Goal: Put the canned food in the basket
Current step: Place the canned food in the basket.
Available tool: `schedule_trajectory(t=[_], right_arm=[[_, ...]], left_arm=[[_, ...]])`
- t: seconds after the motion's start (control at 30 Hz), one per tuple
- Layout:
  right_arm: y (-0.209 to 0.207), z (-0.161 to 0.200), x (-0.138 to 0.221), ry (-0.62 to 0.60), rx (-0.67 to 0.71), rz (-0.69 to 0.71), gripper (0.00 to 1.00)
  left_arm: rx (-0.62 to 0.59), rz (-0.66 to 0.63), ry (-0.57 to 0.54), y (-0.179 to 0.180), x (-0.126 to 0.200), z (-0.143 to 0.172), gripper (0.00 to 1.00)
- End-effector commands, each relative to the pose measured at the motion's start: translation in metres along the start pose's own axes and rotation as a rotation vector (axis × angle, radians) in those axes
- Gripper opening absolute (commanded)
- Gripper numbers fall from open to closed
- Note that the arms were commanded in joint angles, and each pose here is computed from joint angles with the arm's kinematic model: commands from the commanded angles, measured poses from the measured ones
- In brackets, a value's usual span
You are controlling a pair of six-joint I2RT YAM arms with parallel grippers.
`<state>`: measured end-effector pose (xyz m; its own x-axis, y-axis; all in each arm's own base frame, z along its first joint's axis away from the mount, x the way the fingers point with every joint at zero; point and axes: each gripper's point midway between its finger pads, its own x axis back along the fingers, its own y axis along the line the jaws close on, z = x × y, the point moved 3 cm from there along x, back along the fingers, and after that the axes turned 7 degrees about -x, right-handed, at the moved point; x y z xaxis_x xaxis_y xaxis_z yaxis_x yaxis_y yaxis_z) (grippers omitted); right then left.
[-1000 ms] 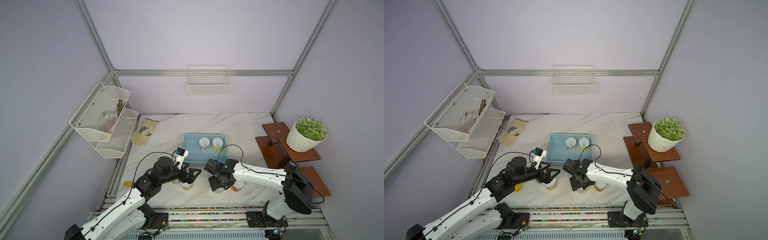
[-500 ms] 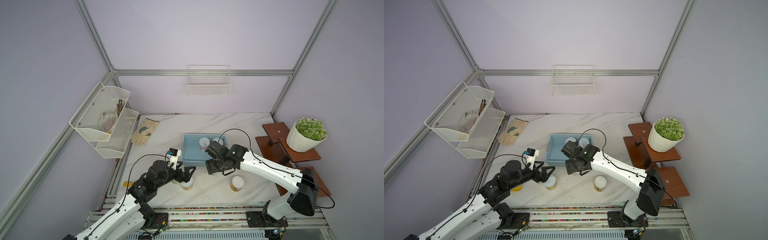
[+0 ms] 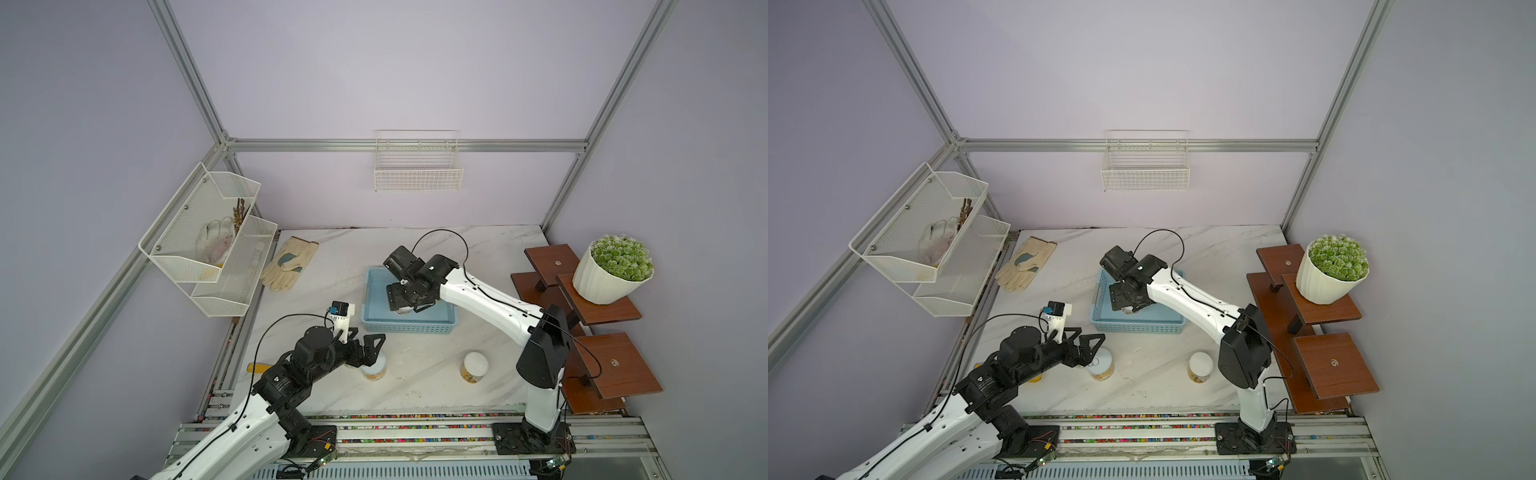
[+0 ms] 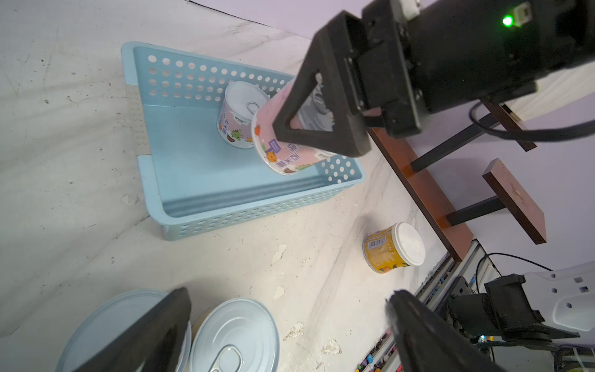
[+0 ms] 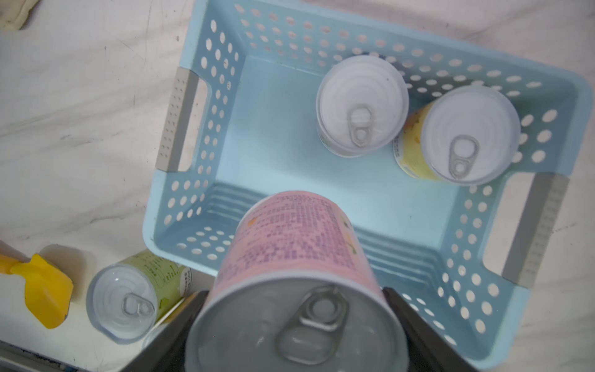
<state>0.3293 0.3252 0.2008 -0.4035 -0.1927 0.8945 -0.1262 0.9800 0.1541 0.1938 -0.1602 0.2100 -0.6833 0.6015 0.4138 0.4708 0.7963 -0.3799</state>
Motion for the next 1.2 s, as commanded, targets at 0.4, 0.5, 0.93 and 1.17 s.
schedule_trajectory(t=[0.4, 0.5, 0.93, 1.17], right_arm=[[0.027, -0.061, -0.053, -0.100, 0.116, 0.017, 0.00], [0.029, -0.068, -0.064, -0.099, 0.173, 0.003, 0.00], [0.032, -0.073, -0.106, -0.090, 0.378, 0.002, 0.00], [0.034, -0.079, -0.115, -0.121, 0.450, 0.010, 0.00]], left_arm=[[0.010, -0.040, -0.054, 0.002, 0.022, -0.014, 1.00], [0.012, -0.047, -0.059, 0.003, 0.025, -0.014, 1.00], [0.011, -0.052, -0.030, 0.004, 0.018, -0.009, 1.00], [0.007, -0.048, -0.020, 0.004, 0.016, -0.008, 1.00]])
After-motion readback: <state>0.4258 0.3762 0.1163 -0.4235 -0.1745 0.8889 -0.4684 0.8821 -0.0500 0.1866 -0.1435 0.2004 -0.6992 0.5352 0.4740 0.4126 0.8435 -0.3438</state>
